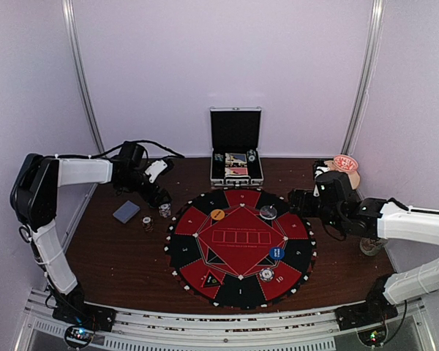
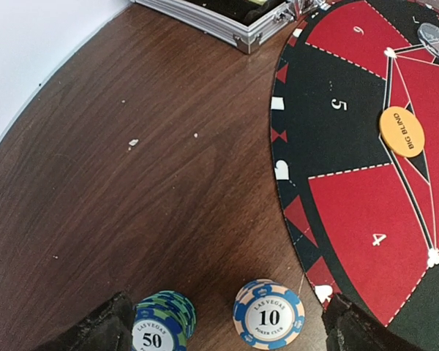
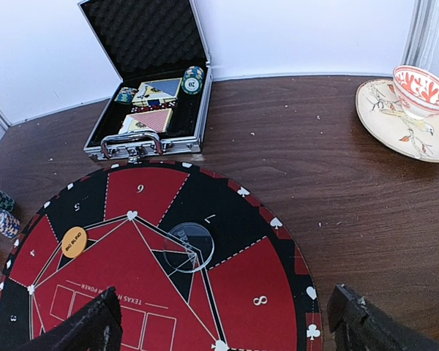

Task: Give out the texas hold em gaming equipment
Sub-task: Pick up the pile of poker chips from the pile of poker chips.

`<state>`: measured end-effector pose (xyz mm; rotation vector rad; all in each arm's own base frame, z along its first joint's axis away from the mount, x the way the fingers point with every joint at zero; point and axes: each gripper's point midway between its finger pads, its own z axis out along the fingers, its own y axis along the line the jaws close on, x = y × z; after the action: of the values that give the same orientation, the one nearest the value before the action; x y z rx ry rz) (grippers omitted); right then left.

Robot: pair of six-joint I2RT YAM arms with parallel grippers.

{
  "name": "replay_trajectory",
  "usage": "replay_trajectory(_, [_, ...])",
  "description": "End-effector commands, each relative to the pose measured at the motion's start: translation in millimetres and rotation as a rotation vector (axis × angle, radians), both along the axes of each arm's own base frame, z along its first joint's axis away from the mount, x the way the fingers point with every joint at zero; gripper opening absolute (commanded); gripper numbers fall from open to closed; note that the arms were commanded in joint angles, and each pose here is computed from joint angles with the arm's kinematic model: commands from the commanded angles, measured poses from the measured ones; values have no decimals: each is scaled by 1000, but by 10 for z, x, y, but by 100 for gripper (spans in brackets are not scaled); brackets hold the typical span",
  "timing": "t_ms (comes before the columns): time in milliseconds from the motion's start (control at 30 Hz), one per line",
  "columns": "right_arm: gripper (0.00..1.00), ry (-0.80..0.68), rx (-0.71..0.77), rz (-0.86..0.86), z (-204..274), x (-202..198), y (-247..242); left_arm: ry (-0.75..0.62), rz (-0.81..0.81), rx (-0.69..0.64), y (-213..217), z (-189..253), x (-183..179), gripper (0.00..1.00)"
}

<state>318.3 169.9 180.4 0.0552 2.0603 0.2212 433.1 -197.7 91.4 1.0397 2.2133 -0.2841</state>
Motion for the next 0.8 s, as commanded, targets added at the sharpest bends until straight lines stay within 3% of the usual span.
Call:
replay_trajectory(0, [100,-6,-6,-1,-11,20,-10,-8,-9,1,-1,-44,64,92])
replay_trajectory(367, [100,-8,-2,2,-1,14,-9,21,-12,14,8,-155,45,89])
replay_trajectory(767, [100,-10,3,4,16,5,-11,54,-77,8,-30,-182,-105,77])
